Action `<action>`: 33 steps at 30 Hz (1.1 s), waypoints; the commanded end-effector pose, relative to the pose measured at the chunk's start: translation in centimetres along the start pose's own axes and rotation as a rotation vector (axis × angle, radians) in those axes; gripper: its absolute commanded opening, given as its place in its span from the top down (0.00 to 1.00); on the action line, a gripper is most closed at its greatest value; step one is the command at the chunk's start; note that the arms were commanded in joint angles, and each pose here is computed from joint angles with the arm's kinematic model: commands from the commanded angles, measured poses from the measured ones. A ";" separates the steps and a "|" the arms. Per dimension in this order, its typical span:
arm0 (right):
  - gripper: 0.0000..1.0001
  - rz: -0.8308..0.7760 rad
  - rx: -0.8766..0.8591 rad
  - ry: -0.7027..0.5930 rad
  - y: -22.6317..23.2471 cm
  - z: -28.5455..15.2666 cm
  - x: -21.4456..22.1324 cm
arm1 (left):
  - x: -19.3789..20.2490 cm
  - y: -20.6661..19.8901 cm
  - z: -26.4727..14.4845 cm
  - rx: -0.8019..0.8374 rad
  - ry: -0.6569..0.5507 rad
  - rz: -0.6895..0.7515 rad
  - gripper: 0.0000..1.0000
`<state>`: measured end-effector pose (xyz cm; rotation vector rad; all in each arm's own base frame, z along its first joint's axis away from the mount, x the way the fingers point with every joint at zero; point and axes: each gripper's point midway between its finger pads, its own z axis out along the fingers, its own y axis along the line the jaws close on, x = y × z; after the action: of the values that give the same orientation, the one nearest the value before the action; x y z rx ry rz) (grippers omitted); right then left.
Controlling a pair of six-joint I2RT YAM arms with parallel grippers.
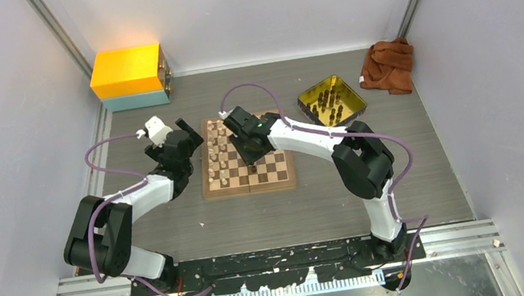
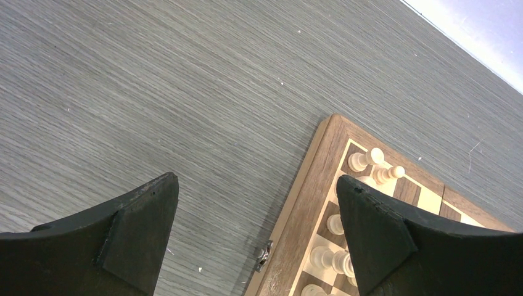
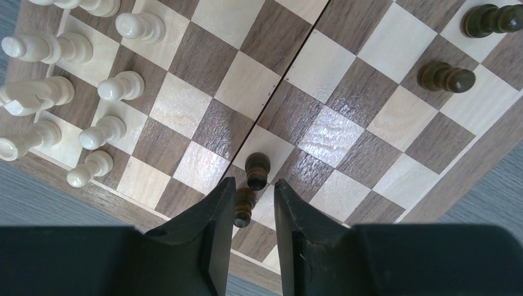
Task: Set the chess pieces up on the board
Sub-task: Pick up the chess piece from the chessboard.
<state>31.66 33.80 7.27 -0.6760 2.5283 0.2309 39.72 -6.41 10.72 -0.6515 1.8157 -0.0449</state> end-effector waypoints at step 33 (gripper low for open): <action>0.94 0.040 0.082 -0.126 -3.0 -2.6 -5.0 | -1.5 -0.1 -0.2 -0.007 -0.062 -0.018 0.01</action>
<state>33.61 33.42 7.69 -0.6425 2.5051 0.1799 39.70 -6.31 10.73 -0.6539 1.8132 -0.0397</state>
